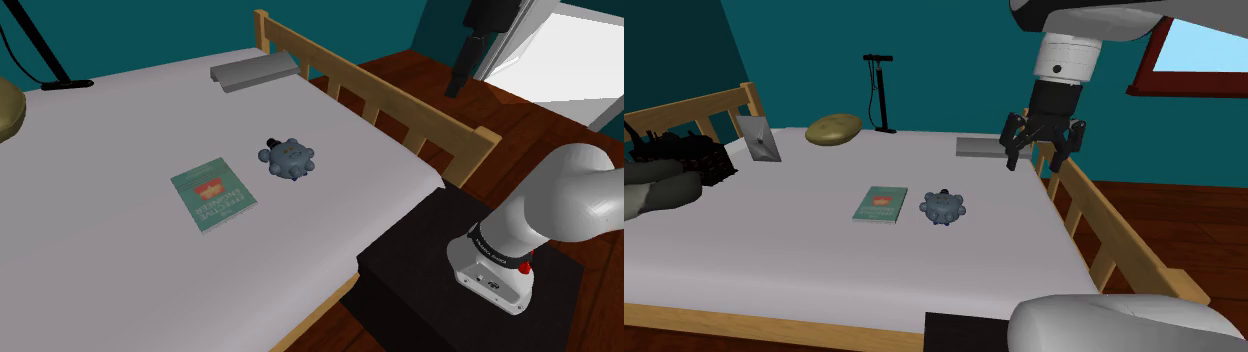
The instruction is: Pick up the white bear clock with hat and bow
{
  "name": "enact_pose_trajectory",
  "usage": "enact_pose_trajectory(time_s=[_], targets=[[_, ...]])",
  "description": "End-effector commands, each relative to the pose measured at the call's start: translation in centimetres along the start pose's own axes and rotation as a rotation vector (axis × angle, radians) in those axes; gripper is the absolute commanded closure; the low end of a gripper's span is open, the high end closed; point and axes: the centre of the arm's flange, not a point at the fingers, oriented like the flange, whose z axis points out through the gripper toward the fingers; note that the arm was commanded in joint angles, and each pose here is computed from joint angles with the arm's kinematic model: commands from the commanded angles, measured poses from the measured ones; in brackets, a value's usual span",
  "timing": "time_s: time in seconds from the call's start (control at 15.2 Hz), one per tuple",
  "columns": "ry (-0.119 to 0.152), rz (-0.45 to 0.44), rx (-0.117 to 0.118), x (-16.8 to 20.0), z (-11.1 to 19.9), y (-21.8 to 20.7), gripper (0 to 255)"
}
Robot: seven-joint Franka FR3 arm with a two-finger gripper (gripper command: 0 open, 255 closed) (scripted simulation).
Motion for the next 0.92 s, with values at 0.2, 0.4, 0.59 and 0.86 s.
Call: enact_pose_trajectory(time_s=[0.2, 0.4, 0.59, 0.86], targets=[[-0.001, 0.001, -0.004, 3.4, 2.0, -0.5, 0], [-0.001, 0.001, -0.009, 6.8, 4.0, -1.0, 0], [-0.002, 0.002, -0.013, 10.2, 6.0, -1.5, 0], [-0.003, 0.003, -0.019, 14.7, 8.7, -2.1, 0]])
